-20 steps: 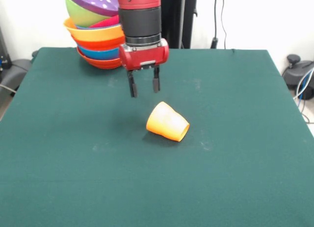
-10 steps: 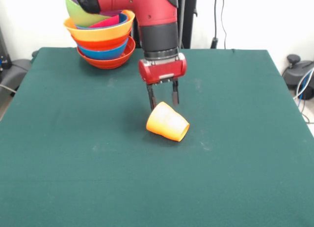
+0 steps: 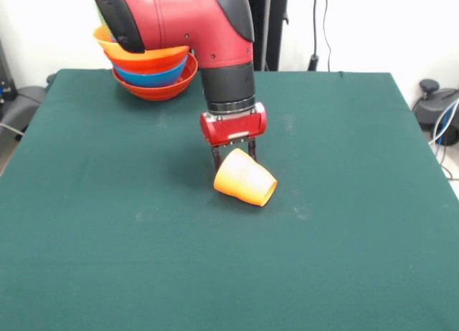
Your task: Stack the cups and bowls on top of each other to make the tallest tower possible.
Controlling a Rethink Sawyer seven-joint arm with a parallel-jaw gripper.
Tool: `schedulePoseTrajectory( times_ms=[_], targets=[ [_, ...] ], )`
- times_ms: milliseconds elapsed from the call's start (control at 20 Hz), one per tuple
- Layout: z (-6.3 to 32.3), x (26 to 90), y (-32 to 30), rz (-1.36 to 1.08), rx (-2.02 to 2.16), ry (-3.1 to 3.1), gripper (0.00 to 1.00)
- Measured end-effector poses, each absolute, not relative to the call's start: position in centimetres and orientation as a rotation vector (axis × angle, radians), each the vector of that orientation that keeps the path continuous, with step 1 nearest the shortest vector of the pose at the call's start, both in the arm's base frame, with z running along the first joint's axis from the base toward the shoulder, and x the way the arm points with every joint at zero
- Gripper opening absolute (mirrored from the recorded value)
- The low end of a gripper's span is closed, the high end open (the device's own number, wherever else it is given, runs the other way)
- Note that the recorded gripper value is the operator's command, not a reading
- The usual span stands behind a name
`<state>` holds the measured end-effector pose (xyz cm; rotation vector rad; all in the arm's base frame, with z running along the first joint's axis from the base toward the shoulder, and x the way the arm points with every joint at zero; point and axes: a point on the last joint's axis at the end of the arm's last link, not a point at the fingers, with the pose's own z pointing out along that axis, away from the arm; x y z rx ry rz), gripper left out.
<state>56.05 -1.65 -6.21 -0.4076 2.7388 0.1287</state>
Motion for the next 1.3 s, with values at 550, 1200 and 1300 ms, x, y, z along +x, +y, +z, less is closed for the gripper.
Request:
schedulePoseTrajectory(
  times_ms=[550,1200,1300],
  targets=[
    [-5.5,57.9,-1.8,0.1,-0.415,2.683,0.0],
    [-4.4,59.5,-2.8,0.071,-0.402,2.658,0.0],
    [-3.3,59.7,-3.6,0.057,-0.381,2.68,0.0]
  ],
)
